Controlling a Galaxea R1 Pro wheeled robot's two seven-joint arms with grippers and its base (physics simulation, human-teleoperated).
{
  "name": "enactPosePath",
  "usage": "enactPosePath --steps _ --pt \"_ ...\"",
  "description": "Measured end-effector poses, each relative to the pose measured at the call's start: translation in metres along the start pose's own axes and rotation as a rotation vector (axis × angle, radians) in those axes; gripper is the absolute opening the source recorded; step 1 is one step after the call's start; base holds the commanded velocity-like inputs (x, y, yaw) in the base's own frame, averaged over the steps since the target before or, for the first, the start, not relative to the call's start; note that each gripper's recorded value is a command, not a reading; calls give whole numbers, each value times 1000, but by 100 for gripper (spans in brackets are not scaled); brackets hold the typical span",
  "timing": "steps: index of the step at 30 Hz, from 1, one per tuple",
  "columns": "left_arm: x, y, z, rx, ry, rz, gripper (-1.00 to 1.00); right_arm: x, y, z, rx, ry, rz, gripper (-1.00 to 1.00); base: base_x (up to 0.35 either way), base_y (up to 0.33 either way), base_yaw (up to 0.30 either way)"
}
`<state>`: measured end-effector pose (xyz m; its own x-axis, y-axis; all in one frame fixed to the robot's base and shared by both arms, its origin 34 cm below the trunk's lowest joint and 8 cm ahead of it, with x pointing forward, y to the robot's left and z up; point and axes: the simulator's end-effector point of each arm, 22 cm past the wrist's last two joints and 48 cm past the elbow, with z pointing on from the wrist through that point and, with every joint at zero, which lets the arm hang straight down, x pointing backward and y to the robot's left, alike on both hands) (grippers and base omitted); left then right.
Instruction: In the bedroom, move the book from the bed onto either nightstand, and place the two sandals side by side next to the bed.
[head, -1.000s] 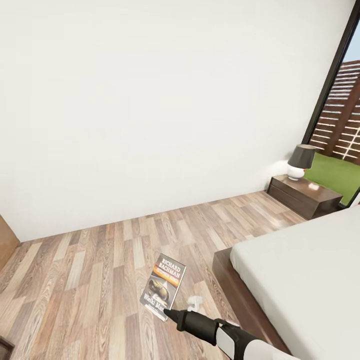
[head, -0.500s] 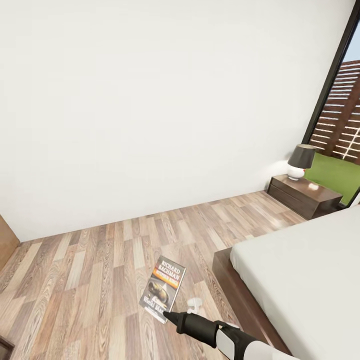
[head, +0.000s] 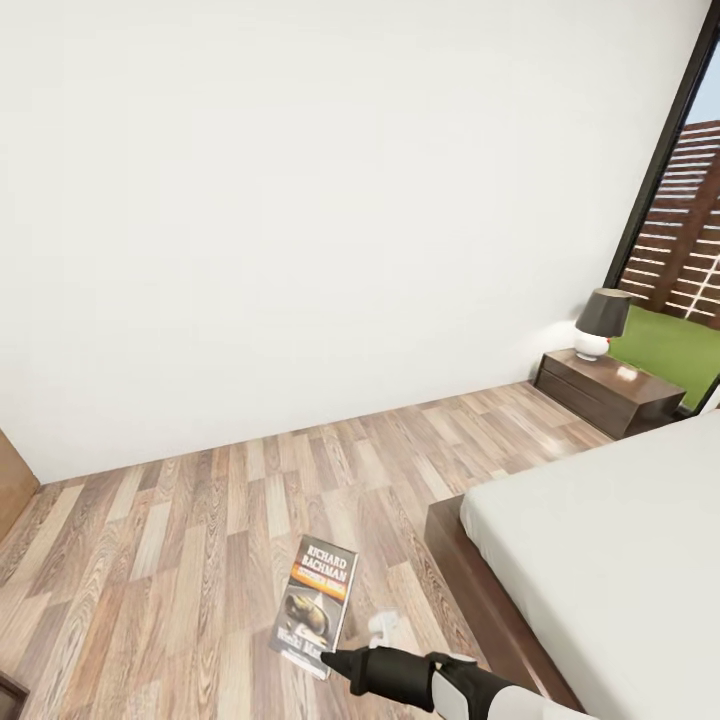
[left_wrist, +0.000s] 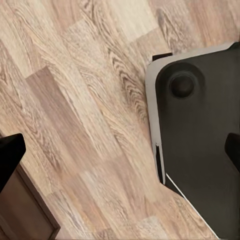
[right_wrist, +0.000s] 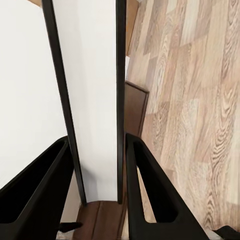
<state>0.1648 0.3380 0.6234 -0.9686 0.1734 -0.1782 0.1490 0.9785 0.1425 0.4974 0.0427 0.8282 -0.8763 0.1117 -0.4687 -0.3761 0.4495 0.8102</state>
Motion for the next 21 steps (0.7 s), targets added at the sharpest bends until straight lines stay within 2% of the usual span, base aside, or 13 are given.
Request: enactPosePath --steps 6,12,17,21 --pt "-12 -2 4 -7 14 -35 100 5 1 0 -2 18 -4 -100 0 0 0" --pt "-20 -16 5 1 14 -58 100 13 3 0 -13 35 7 -100 0 0 0" --pt "-24 -20 6 0 13 -100 100 16 5 0 -20 40 11 -100 0 0 0" --pt "-26 -21 6 -9 10 -160 100 19 10 0 -43 50 9 -100 0 0 0"
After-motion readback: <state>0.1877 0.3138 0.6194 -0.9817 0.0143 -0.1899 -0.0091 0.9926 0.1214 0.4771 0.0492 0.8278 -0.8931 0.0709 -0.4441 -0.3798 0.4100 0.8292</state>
